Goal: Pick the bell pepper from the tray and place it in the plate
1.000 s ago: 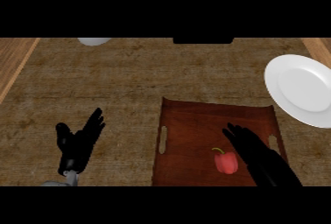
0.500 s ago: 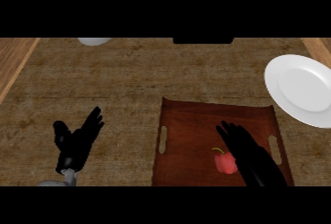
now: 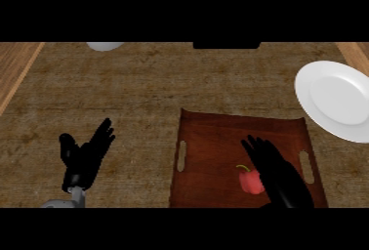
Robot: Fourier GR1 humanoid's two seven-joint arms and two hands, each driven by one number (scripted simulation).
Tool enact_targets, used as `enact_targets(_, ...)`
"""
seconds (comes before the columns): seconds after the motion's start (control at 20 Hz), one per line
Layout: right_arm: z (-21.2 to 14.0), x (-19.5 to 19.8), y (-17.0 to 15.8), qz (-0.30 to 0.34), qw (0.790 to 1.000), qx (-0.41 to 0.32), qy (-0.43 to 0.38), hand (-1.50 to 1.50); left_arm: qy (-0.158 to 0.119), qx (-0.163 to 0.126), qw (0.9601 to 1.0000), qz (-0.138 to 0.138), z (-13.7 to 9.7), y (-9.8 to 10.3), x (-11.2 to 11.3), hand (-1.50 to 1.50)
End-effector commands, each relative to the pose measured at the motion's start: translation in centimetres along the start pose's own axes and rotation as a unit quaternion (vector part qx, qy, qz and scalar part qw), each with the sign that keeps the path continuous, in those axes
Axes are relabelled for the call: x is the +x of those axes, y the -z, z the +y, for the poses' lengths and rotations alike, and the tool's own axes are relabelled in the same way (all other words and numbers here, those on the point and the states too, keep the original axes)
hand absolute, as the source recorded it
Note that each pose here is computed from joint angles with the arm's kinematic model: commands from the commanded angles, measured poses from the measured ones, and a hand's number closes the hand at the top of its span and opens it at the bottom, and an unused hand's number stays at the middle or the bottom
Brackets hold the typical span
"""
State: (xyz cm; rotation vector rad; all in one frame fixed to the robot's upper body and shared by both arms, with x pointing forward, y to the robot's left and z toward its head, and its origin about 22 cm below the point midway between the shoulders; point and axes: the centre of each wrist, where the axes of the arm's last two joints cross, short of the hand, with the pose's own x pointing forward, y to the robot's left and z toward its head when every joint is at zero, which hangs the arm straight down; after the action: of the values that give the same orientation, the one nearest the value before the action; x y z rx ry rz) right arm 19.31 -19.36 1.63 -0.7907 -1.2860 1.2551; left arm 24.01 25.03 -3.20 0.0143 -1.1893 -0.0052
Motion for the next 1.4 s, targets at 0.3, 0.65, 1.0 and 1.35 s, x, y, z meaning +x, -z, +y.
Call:
enact_targets(0.3,3.1,1.1,2.0,-0.027,0.996,0.048,-0.066,1.50,0.001,-0.009,1.0000,0.000,0.6,-1.1,0.2,0.00)
enact_targets(0.65,1.9,0.0,2.1,-0.036,0.996,0.010,-0.086,1.50,-0.006,-0.003,1.0000,0.007,-1.4,-2.1,-2.0,0.00)
enact_targets(1.0,0.0,2.6,7.0,0.142,0.984,-0.100,0.028,1.50,0.003,-0.012,0.9999,-0.006,-1.2,-0.4,-0.1,0.00)
enact_targets(1.35,-7.8,2.5,12.3,0.324,0.889,-0.305,0.105,1.50,0.007,-0.040,0.9991,-0.008,-2.7,-0.3,0.3,0.00)
